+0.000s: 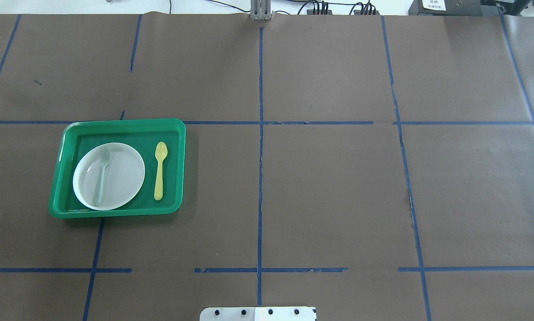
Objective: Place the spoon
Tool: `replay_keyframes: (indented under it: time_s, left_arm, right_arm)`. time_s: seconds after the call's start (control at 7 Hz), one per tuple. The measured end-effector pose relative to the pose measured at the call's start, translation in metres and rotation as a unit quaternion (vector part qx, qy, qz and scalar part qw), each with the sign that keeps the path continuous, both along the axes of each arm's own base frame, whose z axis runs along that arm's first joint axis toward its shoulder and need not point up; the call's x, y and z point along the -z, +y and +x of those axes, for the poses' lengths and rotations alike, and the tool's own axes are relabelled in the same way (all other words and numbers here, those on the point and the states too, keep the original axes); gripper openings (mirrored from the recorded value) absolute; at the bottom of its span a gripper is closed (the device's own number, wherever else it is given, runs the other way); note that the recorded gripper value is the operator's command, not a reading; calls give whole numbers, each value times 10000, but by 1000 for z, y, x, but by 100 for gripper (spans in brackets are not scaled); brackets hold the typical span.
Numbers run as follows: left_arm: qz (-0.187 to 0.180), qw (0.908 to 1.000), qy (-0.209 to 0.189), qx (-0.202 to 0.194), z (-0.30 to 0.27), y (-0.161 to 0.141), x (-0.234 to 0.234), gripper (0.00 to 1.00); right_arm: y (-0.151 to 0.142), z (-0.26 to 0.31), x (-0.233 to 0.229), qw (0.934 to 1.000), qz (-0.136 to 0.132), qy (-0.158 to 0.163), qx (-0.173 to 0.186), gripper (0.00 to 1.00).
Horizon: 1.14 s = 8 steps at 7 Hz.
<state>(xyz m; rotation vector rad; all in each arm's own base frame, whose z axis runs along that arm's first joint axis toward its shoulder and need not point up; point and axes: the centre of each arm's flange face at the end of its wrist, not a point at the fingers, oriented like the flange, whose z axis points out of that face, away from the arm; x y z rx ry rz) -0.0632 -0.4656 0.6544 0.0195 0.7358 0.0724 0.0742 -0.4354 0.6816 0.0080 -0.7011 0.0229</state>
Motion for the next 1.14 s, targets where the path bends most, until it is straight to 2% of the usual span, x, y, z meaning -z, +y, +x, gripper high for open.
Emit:
replay_keyframes:
  time_s: [1.14]
  left_arm:
    - [43, 10000, -1, 5, 0, -4, 4, 100]
  right_arm:
    - [0, 0, 0, 10000, 1, 0, 1, 100]
